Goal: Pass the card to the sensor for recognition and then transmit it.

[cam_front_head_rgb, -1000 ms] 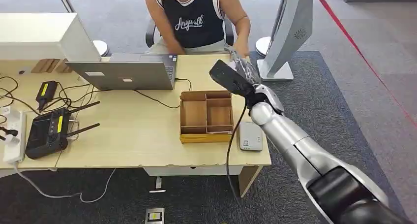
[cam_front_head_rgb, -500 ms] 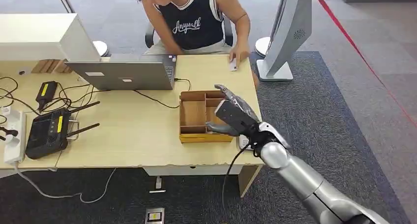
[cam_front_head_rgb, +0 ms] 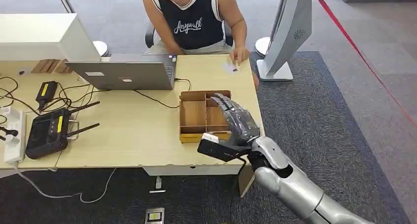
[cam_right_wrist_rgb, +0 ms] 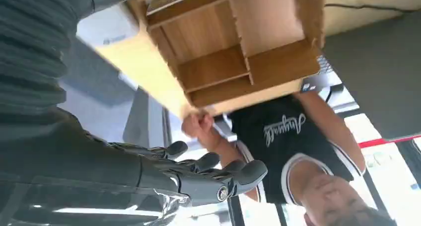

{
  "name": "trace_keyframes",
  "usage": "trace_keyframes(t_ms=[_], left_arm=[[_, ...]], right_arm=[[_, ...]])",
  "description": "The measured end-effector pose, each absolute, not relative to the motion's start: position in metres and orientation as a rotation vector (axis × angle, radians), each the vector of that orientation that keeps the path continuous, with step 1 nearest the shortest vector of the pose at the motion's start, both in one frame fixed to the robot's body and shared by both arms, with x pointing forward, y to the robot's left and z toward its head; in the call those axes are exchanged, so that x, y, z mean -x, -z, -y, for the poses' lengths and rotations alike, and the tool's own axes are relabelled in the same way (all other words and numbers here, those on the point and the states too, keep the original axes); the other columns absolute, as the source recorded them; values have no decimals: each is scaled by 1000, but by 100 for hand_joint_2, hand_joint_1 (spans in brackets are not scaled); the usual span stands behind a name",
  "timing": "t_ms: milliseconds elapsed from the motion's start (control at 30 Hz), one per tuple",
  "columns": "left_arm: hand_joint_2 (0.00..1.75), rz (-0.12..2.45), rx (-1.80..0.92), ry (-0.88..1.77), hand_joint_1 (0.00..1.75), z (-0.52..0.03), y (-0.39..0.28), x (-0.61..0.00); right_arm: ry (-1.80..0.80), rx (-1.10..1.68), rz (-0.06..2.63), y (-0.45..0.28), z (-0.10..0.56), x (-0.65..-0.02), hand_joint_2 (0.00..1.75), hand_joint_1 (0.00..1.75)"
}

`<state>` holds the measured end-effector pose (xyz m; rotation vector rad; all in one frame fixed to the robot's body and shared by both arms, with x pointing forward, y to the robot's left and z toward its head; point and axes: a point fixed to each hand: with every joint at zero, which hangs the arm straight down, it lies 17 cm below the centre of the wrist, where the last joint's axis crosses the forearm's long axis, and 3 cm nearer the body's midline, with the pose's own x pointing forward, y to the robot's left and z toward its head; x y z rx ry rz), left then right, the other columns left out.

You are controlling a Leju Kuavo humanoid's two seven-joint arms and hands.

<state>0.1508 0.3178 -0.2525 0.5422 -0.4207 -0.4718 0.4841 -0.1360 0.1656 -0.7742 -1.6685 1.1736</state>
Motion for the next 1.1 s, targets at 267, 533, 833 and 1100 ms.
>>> trace_keyframes(t_ms=[267,533,833,1100], left_arm=[[0,414,-541,474,0,-317,253,-150],[0,411,-539,472,0,-316,253,-149],[0,414,-540,481,0,-315,253,-149],[0,417,-539,495,0,-313,253,-150]], right_arm=[[-1340,993,1626,-159,132,-480,175,0],[-1352,1000,1579,-144,135,-484,175,0],[-1339,966,1526,-126,136,-489,175,0],[-1317,980,1482,-116,146,-494,175,0]])
